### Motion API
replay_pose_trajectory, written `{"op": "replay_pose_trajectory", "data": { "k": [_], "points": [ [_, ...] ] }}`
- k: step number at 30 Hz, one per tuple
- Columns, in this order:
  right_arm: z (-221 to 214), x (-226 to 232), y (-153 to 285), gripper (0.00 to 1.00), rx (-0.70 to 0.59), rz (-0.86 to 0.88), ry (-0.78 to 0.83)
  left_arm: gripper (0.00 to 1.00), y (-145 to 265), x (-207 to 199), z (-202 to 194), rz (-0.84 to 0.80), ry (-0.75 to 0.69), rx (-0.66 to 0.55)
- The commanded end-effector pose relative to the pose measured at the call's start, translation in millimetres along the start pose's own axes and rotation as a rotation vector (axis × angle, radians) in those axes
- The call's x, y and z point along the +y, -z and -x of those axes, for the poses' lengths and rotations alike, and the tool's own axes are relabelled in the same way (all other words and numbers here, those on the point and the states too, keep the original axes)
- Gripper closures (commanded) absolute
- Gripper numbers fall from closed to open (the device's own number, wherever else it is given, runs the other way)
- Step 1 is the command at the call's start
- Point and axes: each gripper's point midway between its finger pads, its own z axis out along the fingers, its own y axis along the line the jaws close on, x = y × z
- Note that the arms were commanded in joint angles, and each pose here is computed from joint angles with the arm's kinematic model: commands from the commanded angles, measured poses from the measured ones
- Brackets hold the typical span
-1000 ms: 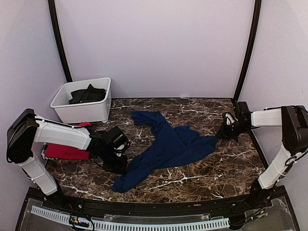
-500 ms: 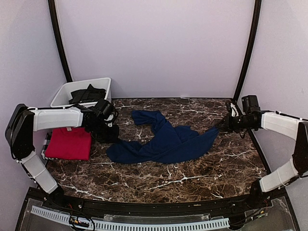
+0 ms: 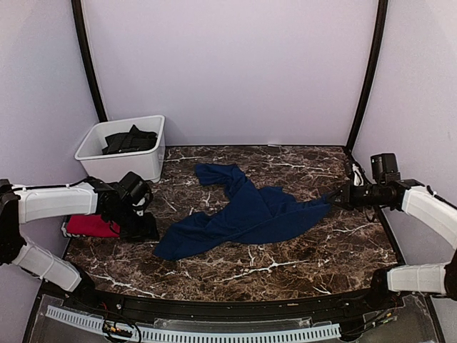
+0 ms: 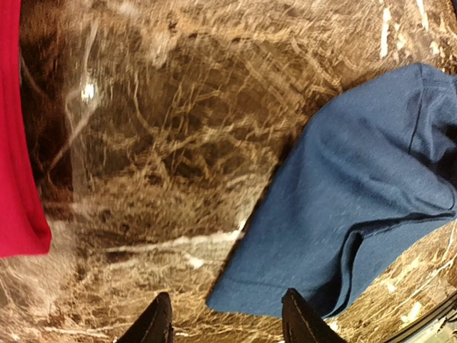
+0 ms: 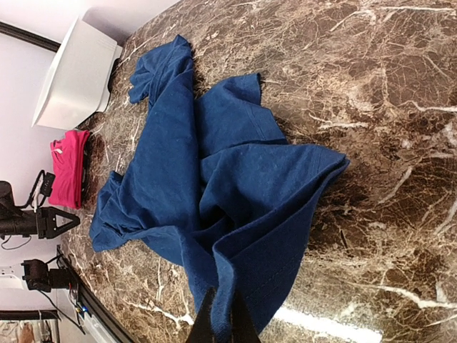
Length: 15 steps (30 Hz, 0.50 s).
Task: Fold and stack the mixed laundry pile
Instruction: Pick up the crumpled T-shirt from the center of the board.
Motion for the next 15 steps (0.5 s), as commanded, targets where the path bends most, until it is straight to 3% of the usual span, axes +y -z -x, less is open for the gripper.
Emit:
{"op": "replay_pose_trajectory", "data": {
  "k": [1,5,9,13,15],
  "points": [
    [-0.3,3.9,7.7,1.00,-0.031,-0.003,-0.017,0.49,-7.6,10.1,-24.7,-0.001,0.039,0.068],
    [-4.4,1.6,7.3,1.00,-0.024,-0.011,-0.030,0.50,-18.9,3.0,-34.3,0.024,-0.022,0.112],
    [-6.3,0.4,8.6,1.00,-0.023,-0.019,-0.035,0.51,-31.7,3.5,-41.0,0.154,-0.101,0.127],
    [-3.5,3.9,12.1,1.00,-0.036,-0.015,-0.032,0.57,-46.3,-6.3,-51.0,0.129,-0.105,0.161],
    [-1.5,6.2,14.5,1.00,-0.045,-0.013,-0.026,0.66,-50.0,-7.0,-53.3,0.132,-0.112,0.169]
  ]
}}
